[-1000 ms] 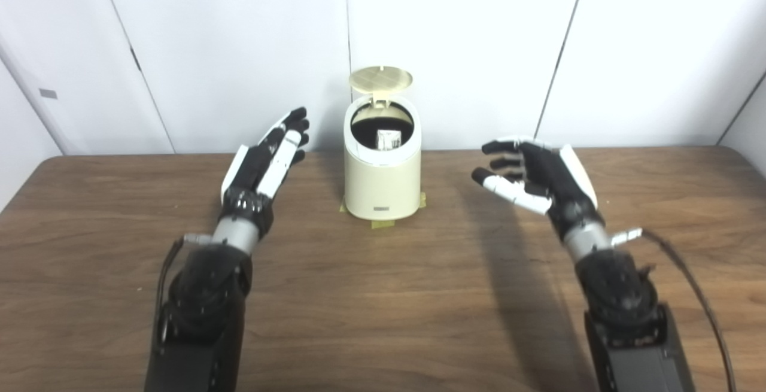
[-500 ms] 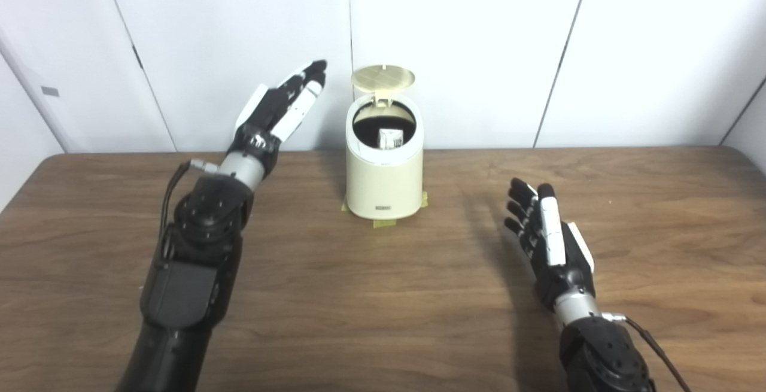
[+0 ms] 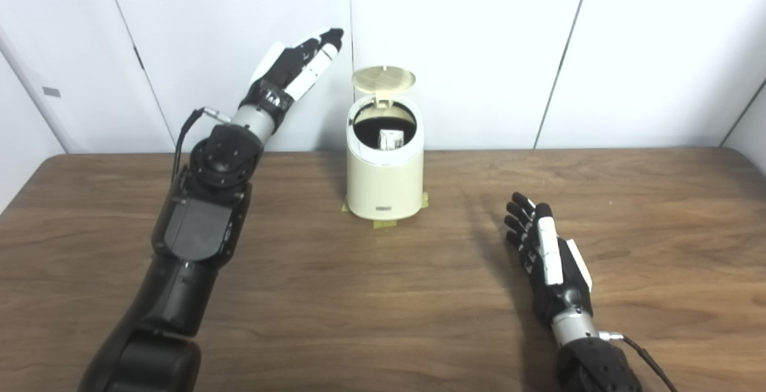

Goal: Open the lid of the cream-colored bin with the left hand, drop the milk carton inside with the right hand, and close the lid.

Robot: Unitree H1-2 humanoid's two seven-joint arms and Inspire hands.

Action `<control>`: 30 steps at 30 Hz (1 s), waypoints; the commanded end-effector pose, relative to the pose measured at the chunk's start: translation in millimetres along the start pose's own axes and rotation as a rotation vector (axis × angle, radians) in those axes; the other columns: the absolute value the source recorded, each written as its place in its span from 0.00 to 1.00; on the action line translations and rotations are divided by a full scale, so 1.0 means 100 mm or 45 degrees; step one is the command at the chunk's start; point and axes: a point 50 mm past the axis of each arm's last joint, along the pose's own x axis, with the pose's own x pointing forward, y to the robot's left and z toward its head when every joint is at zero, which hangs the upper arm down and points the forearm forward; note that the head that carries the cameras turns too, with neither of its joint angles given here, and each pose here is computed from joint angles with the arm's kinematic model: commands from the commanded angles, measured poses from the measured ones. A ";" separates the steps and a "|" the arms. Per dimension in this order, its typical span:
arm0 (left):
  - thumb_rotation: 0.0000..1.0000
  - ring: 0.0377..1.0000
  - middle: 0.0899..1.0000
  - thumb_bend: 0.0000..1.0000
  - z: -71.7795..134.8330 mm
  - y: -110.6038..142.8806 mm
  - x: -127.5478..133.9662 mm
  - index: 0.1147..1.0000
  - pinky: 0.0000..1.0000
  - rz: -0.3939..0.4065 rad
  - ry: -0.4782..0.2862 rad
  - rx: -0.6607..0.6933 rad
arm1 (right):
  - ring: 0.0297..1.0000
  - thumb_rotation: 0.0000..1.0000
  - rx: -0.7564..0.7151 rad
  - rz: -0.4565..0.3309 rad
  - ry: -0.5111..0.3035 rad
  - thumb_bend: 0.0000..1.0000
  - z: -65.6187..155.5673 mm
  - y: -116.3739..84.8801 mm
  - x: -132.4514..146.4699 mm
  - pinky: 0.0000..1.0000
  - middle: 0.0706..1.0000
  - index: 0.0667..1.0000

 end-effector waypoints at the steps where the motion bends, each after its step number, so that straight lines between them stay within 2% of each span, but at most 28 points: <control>1: 0.91 0.95 0.91 0.45 0.42 0.16 0.17 0.89 0.96 0.005 -0.142 0.085 | 0.91 1.00 -0.032 0.011 -0.101 0.61 0.12 0.00 0.02 0.92 0.90 0.89; 8: 0.99 0.93 0.87 0.43 0.57 0.10 0.25 0.88 0.95 -0.071 -0.151 0.186 | 0.89 1.00 -0.060 -0.015 -0.092 0.57 0.07 -0.02 0.00 0.88 0.89 0.89; 11: 1.00 0.91 0.84 0.40 0.62 0.06 0.25 0.87 0.95 -0.093 -0.171 0.248 | 0.88 1.00 -0.055 -0.028 -0.087 0.58 0.07 -0.01 0.00 0.87 0.88 0.89; 15: 1.00 0.86 0.79 0.37 0.65 0.01 0.26 0.83 0.90 -0.129 -0.193 0.367 | 0.88 1.00 -0.044 -0.038 -0.071 0.59 0.07 0.01 0.01 0.85 0.87 0.88; 18: 1.00 0.86 0.77 0.38 0.66 -0.02 0.25 0.82 0.92 -0.176 -0.207 0.408 | 0.87 1.00 -0.042 -0.038 -0.062 0.59 0.06 0.02 0.01 0.84 0.87 0.88; 21: 1.00 0.84 0.75 0.41 0.66 -0.02 0.22 0.79 0.92 -0.212 -0.219 0.440 | 0.88 1.00 -0.042 -0.040 -0.067 0.58 0.06 0.00 0.02 0.84 0.87 0.89; 26: 1.00 0.85 0.74 0.52 0.64 0.01 0.17 0.79 0.94 -0.260 -0.206 0.569 | 0.87 1.00 -0.055 -0.050 -0.075 0.58 0.07 -0.02 0.01 0.85 0.86 0.89; 30: 1.00 0.86 0.75 0.56 0.66 0.00 0.10 0.78 0.91 -0.301 -0.193 0.679 | 0.86 1.00 -0.055 -0.057 -0.074 0.58 0.06 -0.02 0.02 0.83 0.85 0.89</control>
